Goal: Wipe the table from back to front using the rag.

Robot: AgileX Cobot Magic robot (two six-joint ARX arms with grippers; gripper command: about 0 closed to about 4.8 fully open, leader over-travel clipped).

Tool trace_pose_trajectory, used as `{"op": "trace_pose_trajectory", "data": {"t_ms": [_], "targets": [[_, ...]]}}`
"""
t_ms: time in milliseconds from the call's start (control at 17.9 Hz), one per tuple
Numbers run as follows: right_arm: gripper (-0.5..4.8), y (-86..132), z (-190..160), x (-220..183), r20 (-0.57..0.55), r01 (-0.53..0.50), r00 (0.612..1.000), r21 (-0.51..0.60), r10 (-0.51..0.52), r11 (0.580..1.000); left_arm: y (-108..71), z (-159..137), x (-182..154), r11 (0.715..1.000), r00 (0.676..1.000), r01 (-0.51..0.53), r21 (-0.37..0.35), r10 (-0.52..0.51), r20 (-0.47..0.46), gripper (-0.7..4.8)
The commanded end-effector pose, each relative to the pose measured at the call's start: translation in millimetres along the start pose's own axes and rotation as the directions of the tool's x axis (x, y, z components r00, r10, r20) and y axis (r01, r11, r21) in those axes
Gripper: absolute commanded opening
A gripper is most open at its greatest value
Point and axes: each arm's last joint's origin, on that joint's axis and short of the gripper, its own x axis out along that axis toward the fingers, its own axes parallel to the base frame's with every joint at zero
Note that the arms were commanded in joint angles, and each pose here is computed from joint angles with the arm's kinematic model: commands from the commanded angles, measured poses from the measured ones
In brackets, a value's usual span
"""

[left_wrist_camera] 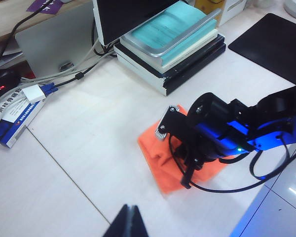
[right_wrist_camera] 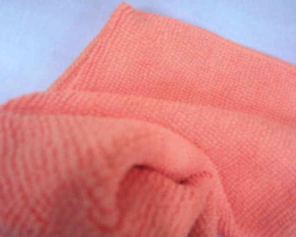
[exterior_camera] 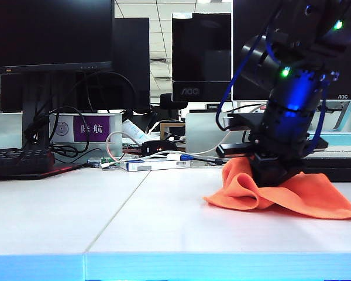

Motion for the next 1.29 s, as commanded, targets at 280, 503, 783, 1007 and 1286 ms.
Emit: {"op": "trace_pose_trajectory", "data": {"t_ms": [280,503,783,1007,1286], "targets": [[-0.06,-28,9,14,0.068,0.061,0.996,0.059,-0.065,0.996,-0.6,2,-2,1.000,1.000,0.005,0.004,-0.005,0.011,-0.03],[-0.06,-51,17,14,0.087,0.082,0.992,0.100,-0.091,0.992,-0.8,0,-2,1.000,1.000,0.007,0.001,-0.007,-0.002,-0.03],[-0.06,-56,37,18,0.108,0.073,0.991,0.057,-0.079,0.996,-0.8,0,-2,1.000,1.000,0.007,-0.001,-0.007,-0.007,-0.03],[-0.06,-55,46,32,0.088,0.067,0.994,0.051,-0.071,0.996,-0.9,-1,-2,1.000,1.000,0.008,-0.005,-0.008,-0.017,-0.03],[-0.06,-54,55,46,0.067,0.063,0.996,0.018,-0.064,0.998,-0.9,-2,-2,1.000,1.000,0.009,-0.007,-0.009,-0.025,-0.03]]}}
